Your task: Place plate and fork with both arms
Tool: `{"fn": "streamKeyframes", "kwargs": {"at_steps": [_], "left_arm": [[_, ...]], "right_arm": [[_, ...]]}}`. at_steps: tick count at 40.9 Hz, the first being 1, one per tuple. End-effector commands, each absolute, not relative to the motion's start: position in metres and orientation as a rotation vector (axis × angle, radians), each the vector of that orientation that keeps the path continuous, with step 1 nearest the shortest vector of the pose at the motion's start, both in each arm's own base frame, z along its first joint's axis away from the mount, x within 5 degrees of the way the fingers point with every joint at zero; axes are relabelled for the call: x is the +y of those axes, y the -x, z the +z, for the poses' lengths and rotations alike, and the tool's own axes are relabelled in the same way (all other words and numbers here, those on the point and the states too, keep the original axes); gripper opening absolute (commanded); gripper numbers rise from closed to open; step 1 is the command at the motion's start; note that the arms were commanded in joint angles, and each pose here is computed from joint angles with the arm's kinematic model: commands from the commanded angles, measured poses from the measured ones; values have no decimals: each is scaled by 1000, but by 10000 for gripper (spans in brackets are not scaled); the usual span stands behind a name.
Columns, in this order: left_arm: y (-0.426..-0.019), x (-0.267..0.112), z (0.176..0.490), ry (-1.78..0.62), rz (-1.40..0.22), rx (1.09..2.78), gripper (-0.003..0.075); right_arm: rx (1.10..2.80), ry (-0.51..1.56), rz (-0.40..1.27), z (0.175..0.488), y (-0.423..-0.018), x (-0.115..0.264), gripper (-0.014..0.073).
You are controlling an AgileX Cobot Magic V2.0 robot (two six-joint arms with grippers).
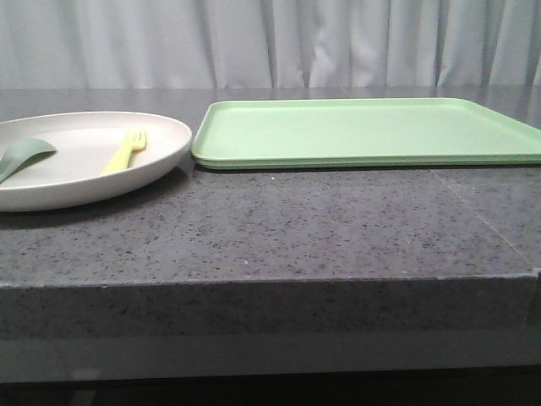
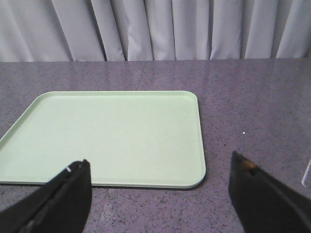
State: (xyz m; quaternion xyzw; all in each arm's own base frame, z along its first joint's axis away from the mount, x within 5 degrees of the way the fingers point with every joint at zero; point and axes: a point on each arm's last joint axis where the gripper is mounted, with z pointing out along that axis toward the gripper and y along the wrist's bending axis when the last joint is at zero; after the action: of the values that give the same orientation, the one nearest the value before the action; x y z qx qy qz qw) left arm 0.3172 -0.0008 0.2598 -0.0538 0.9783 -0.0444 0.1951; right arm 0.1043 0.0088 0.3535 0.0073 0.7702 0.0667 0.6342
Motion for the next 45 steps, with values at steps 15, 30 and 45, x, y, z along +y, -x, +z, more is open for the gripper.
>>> {"fn": "streamKeyframes", "kwargs": {"at_steps": [15,30,45], "left_arm": [[-317,-1,285,168,-169,2642,-16],[-318,16,318,235,-518,2485,-18],[-340,-32,355,88,-732,2342,-18]], "right_arm": [[1661,-18,141,371,-105,8,601],[1662,-17,141,371,-105,8,601],[1660,-18,141,371,-105,8,601]]}}
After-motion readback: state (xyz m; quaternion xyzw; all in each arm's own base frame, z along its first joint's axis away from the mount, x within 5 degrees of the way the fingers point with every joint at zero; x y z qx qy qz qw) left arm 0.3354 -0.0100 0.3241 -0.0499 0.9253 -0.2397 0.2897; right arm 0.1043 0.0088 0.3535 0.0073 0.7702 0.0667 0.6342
